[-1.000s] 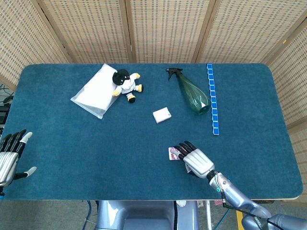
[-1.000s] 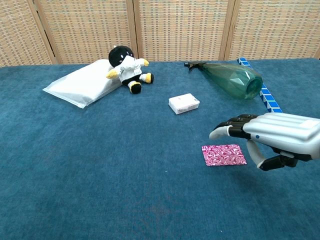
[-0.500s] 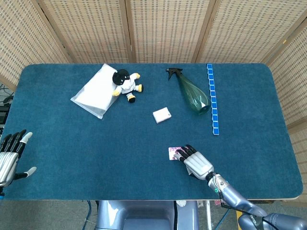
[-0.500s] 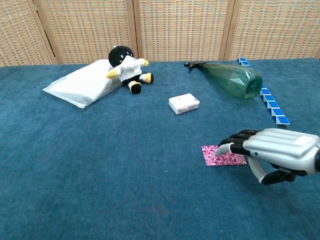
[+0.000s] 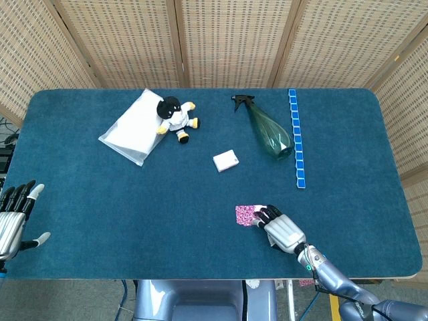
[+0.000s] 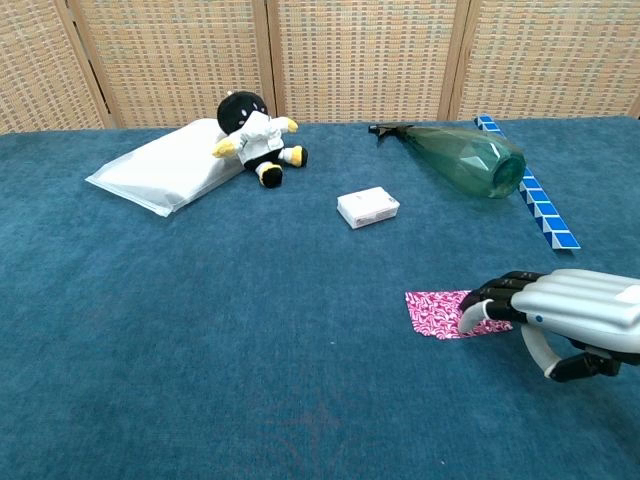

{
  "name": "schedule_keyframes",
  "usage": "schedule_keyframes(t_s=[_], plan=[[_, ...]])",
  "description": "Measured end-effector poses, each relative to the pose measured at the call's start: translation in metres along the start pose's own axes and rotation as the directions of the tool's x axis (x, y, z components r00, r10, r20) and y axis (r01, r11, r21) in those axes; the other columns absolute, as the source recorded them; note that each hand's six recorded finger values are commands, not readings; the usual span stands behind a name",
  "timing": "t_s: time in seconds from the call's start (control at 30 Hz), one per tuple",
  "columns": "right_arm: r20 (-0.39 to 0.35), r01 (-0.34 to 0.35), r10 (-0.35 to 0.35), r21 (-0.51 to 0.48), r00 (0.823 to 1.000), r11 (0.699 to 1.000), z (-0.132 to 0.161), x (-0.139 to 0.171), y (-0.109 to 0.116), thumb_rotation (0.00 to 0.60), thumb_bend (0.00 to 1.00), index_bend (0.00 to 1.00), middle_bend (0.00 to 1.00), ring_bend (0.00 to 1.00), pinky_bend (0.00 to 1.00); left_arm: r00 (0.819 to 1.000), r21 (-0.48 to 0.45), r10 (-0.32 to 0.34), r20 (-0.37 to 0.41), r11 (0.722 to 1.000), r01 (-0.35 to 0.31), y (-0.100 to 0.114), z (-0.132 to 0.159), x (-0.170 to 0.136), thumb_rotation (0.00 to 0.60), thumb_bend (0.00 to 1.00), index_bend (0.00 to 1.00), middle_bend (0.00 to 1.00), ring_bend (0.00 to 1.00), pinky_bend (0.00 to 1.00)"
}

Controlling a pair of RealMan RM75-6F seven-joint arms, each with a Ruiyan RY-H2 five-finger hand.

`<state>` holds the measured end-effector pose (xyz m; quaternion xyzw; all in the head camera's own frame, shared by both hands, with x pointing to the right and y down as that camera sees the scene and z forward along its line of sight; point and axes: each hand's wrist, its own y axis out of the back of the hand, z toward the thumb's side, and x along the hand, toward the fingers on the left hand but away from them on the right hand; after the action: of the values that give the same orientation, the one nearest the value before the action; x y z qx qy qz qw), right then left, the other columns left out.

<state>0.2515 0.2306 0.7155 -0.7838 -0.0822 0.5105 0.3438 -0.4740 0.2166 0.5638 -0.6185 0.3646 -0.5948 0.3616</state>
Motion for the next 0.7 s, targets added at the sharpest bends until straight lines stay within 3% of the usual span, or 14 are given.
schedule_keyframes(t_s=[0.7], plan=[[0.147, -0.047, 0.05, -0.024, 0.988, 0.999, -0.059, 0.018, -0.009, 0.6, 1.0, 0.21, 0.18, 0.0, 0.0, 1.0, 0.008, 0.009, -0.009, 1.0, -0.009, 0.0, 0.0, 0.0, 0.6, 0.02, 0.0, 0.0, 0.0, 0.0]])
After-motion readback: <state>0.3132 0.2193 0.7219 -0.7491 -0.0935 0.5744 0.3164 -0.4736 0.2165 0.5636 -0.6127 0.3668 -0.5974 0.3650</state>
